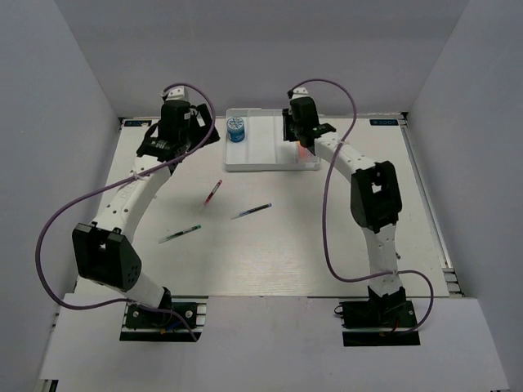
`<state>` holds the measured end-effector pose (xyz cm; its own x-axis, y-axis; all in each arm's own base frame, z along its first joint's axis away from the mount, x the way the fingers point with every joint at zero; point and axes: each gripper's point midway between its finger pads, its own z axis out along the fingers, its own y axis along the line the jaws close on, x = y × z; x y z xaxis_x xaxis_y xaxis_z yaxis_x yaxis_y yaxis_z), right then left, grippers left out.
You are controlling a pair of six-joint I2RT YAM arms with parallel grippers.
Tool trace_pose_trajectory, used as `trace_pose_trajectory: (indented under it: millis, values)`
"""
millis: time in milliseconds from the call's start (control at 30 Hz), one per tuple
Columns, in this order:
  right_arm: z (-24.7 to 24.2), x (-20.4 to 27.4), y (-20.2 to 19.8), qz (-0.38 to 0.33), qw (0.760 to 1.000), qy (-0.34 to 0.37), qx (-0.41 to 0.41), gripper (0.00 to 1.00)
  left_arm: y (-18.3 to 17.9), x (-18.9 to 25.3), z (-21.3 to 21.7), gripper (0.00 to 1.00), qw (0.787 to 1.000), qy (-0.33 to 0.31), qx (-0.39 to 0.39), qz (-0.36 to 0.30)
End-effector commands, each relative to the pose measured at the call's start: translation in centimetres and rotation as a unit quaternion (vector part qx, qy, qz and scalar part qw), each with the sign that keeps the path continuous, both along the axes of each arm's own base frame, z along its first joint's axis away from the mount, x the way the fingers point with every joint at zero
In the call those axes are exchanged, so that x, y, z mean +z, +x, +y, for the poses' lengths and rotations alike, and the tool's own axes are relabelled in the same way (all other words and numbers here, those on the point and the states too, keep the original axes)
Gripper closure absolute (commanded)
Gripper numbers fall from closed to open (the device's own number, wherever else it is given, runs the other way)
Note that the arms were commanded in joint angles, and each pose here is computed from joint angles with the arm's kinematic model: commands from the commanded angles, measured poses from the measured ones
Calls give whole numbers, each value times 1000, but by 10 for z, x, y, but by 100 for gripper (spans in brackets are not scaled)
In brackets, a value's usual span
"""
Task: Sort the stationery into containers
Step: Place the stapler in the storage box.
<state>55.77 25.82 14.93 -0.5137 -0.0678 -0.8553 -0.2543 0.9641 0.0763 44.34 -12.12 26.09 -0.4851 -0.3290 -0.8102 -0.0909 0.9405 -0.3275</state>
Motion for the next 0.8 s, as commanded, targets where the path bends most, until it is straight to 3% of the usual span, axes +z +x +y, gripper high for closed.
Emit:
trace_pose_trajectory:
  millis: [0,233,500,767]
  values:
    - [13,30,24,-78,997,-17,-17,100,-18,-27,8,2,995,58,-64,55]
    - [26,3,39,-87,995,-37,-19,100,-30,-45,-19,2,980,-4,-176,87]
    - [38,-22,38,-68,997,-34,-7,100,-31,-64,-22,3,970,-59,-196,132]
    - [24,-40,38,-48,998,-42,-22,100,-34,-68,-22,3,966,-82,-204,134]
